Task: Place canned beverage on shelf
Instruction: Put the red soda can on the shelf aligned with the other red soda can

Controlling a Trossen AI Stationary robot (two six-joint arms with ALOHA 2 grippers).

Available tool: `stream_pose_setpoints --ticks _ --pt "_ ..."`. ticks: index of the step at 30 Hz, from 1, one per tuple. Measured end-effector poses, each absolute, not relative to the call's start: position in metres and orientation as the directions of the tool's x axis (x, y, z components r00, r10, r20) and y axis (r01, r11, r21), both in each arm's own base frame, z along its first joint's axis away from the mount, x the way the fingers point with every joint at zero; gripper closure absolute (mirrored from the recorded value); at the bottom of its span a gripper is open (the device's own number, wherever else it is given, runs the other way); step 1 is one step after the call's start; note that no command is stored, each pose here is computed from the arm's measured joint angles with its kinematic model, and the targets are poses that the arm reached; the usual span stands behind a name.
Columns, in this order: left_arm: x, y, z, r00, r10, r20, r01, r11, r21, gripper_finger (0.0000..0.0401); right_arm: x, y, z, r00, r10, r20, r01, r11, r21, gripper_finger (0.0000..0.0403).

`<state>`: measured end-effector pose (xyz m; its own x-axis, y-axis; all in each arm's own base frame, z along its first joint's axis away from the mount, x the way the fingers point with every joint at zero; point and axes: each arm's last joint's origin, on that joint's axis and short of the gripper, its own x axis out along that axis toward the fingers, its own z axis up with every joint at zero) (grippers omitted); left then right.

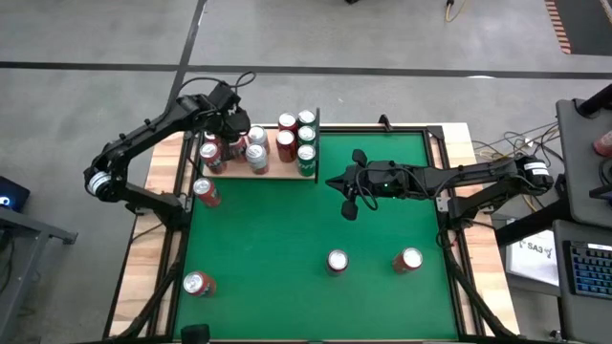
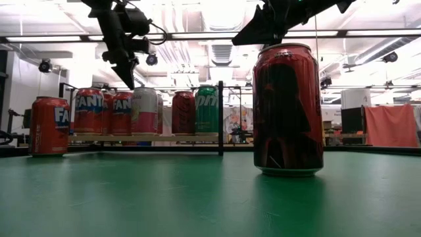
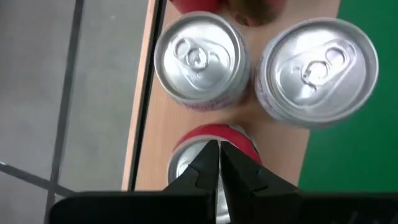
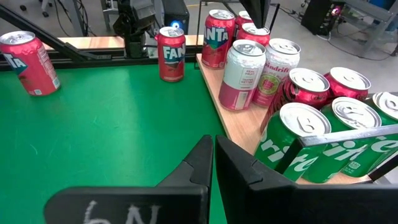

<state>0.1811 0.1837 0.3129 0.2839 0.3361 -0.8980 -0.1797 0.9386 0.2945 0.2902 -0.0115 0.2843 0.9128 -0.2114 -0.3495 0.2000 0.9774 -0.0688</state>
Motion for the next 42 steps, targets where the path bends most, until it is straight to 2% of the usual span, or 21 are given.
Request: stream_pose_setpoints --ticks 17,42 --pt "0.179 0.179 0.312 0.303 0.251 -0.919 -0.232 0.955 0.184 0.0401 0.290 -0.011 0.284 0.913 -0.211 -0.349 0.202 0.977 -0.063 0.0394" --pt "0.179 0.180 0.303 0.289 0.278 -0.916 -0.267 0.943 0.201 0.0401 0.290 -0.011 0.284 0.913 -0.211 -0.349 0.202 0.977 -0.062 0.0394"
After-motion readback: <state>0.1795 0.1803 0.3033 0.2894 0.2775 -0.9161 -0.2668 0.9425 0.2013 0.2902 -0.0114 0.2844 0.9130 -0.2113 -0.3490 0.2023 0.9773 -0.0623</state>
